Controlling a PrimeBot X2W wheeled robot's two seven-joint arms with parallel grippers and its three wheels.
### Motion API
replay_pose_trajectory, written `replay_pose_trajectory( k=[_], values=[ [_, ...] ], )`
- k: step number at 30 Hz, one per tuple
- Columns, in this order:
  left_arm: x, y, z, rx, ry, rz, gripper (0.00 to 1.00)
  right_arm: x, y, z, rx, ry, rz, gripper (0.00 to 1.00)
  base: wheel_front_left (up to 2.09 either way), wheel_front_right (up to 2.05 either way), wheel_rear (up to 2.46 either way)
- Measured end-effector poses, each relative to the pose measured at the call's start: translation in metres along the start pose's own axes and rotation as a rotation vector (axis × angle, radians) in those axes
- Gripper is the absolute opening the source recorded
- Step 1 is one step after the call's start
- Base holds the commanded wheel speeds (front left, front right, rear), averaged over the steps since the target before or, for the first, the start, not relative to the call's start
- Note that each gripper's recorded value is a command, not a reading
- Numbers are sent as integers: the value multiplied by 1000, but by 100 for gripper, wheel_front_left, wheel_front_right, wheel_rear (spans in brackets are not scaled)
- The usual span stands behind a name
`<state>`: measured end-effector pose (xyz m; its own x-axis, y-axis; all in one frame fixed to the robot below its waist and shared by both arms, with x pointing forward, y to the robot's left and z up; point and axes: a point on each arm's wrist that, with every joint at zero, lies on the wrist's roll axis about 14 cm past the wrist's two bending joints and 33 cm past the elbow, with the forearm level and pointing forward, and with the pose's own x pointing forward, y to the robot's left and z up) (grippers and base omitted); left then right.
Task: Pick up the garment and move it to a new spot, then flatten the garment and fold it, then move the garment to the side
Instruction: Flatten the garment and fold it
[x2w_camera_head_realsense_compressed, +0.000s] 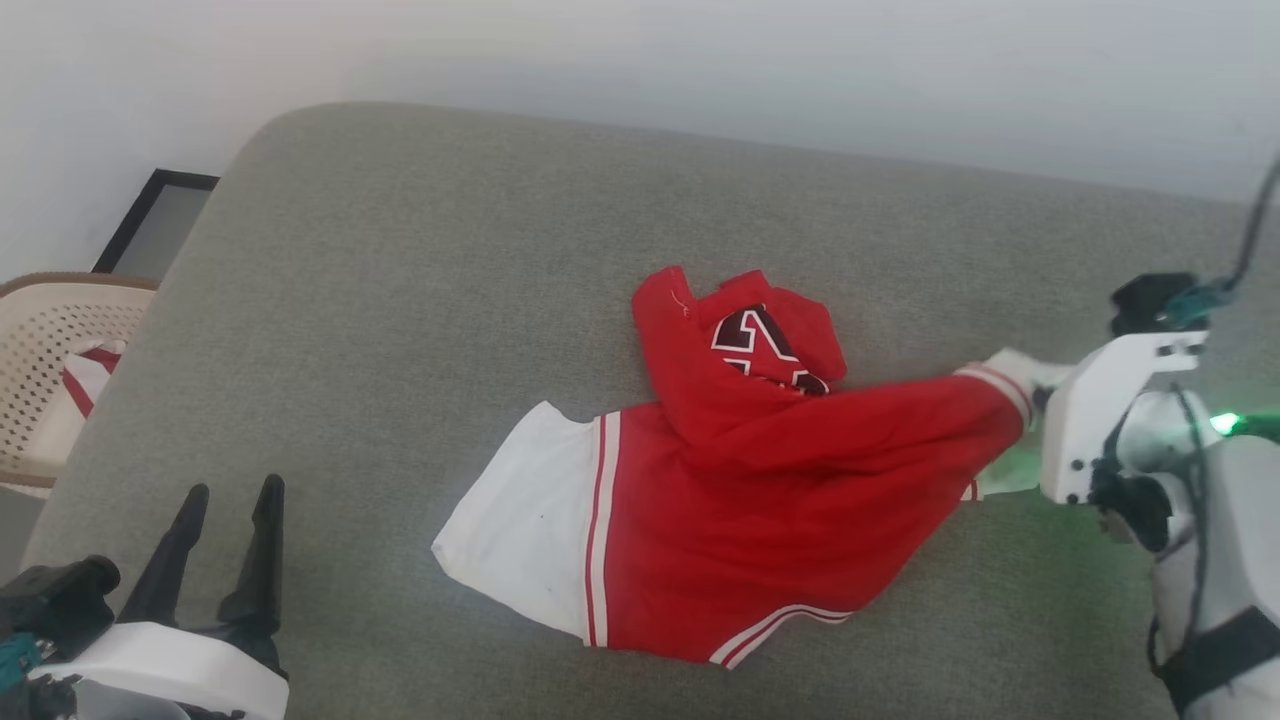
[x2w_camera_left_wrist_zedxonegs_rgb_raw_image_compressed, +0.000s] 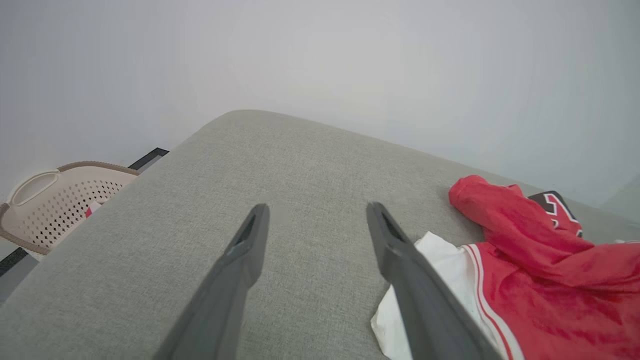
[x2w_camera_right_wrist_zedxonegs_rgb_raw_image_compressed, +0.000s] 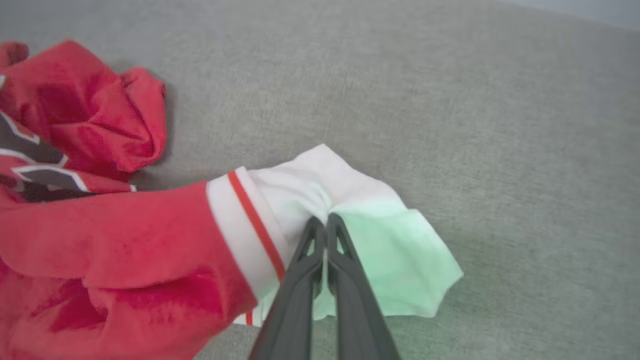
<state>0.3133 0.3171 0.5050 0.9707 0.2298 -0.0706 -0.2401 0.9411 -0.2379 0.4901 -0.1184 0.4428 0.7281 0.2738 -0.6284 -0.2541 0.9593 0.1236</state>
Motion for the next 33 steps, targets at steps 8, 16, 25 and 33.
replay_pose_trajectory(
  k=[8,16,25,33],
  values=[
    [-1,-1,-1,0,6,-3,100,13,3,-8,-22,44,-17,100,0,0,0],
    [7,-9,6,9,-10,-34,100,-7,-1,36,-83,-139,5,100,0,0,0],
    [17,-24,7,24,-2,-82,100,-55,-36,60,-75,-410,-58,100,0,0,0],
    [28,-42,7,38,13,-144,100,-98,-63,59,-28,-632,-136,100,0,0,0]
  ],
)
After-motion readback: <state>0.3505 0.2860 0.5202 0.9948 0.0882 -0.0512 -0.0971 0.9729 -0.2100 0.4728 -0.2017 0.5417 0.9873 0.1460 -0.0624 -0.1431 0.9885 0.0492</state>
